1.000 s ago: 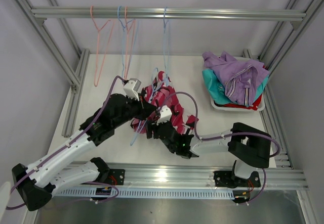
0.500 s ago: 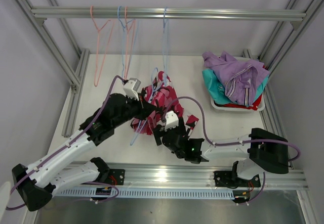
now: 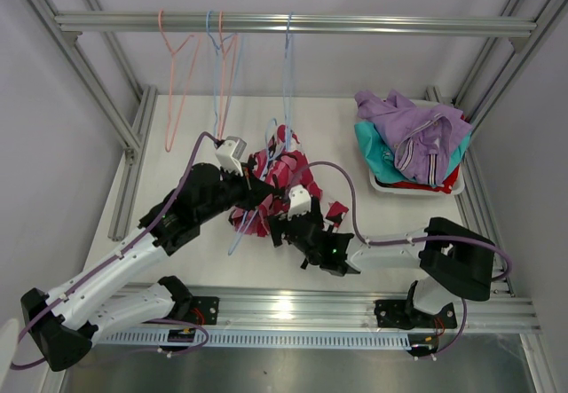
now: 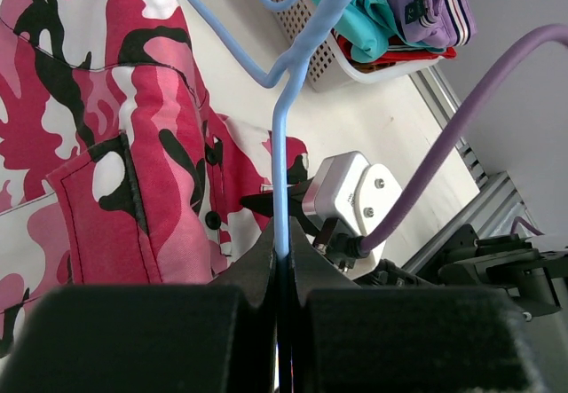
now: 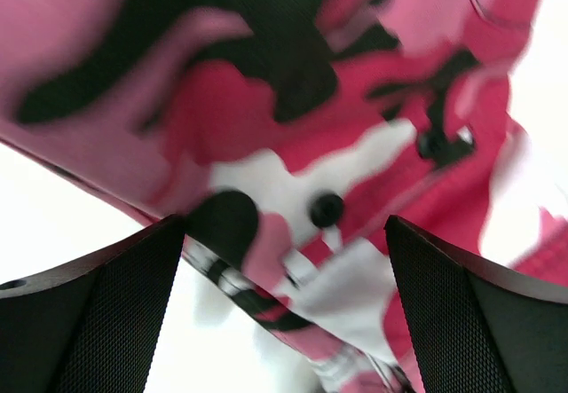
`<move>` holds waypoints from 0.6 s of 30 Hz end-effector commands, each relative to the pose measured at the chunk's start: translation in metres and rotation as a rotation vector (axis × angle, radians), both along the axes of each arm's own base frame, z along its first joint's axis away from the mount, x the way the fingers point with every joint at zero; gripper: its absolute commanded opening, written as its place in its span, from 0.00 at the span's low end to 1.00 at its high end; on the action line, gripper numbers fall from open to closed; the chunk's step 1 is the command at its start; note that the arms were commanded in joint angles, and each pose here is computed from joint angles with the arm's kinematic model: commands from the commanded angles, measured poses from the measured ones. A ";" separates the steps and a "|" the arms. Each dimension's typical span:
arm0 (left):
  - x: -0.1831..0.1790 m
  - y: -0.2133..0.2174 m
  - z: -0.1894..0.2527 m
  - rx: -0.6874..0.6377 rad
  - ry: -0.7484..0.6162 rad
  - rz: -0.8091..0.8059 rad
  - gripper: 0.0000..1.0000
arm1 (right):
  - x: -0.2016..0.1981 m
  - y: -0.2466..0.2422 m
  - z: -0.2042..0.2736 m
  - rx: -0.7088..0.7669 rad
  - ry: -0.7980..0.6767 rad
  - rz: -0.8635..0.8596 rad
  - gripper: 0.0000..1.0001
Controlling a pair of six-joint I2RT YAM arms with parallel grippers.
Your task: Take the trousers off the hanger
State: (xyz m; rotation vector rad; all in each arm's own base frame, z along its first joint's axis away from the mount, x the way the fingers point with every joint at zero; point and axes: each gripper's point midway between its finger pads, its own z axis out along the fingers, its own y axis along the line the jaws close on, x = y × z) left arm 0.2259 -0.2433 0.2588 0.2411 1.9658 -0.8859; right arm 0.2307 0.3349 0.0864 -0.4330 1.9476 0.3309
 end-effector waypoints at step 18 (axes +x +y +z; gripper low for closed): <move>0.004 -0.009 0.048 -0.123 -0.104 -0.026 0.00 | 0.031 0.048 0.115 0.302 -0.120 0.127 0.99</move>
